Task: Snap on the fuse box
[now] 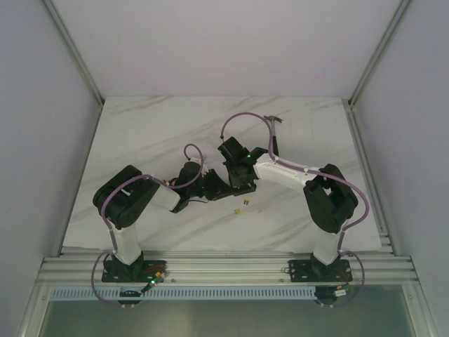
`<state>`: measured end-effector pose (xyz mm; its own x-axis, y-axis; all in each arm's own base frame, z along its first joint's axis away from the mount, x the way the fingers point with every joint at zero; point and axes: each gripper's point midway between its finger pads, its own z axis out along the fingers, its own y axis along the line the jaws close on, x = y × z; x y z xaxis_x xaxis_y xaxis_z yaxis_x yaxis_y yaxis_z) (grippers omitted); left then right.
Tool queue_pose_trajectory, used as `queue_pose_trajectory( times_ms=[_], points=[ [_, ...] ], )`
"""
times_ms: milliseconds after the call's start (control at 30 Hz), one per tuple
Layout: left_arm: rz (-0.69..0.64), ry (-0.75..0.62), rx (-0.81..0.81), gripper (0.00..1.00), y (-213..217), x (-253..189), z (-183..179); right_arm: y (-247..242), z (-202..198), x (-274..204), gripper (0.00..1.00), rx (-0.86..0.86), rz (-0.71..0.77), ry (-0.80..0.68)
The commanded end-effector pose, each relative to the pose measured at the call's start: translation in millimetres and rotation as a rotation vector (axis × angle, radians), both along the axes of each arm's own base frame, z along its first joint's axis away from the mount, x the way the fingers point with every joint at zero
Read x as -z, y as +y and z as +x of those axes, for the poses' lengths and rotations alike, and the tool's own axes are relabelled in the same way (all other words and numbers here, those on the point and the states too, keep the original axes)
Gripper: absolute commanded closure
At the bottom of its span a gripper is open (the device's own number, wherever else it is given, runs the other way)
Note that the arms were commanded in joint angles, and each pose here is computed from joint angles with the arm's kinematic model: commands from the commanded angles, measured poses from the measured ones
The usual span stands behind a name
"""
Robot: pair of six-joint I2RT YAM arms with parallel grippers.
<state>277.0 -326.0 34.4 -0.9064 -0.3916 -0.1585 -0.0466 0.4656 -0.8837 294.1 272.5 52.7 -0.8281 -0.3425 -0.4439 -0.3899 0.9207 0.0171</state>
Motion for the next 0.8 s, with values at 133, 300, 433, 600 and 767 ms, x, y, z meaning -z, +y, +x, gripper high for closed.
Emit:
queue_pose_trajectory(
  times_ms=[133, 300, 433, 600, 767],
  points=[
    [0.057, 0.056, -0.007, 0.73, 4.3, 23.5, -7.1, -22.3, -36.4, 32.5, 0.99, -0.024, -0.102, 0.169],
    [0.057, 0.054, -0.011, 0.73, 4.8, 23.0, -6.6, -35.8, -58.9, 51.8, 1.00, -0.034, -0.168, 0.251],
    [0.060, 0.058, -0.011, 0.73, 5.2, 24.6, -7.8, -40.7, -76.6, 62.6, 1.00, -0.051, -0.194, 0.301],
    [0.062, 0.060, -0.014, 0.73, 5.4, 25.8, -7.4, -47.0, -88.5, 72.0, 1.00, -0.056, -0.216, 0.333],
    [0.061, 0.060, -0.013, 0.73, 5.3, 25.8, -7.7, -48.0, -83.7, 80.6, 1.00, -0.053, -0.241, 0.326]
  ],
)
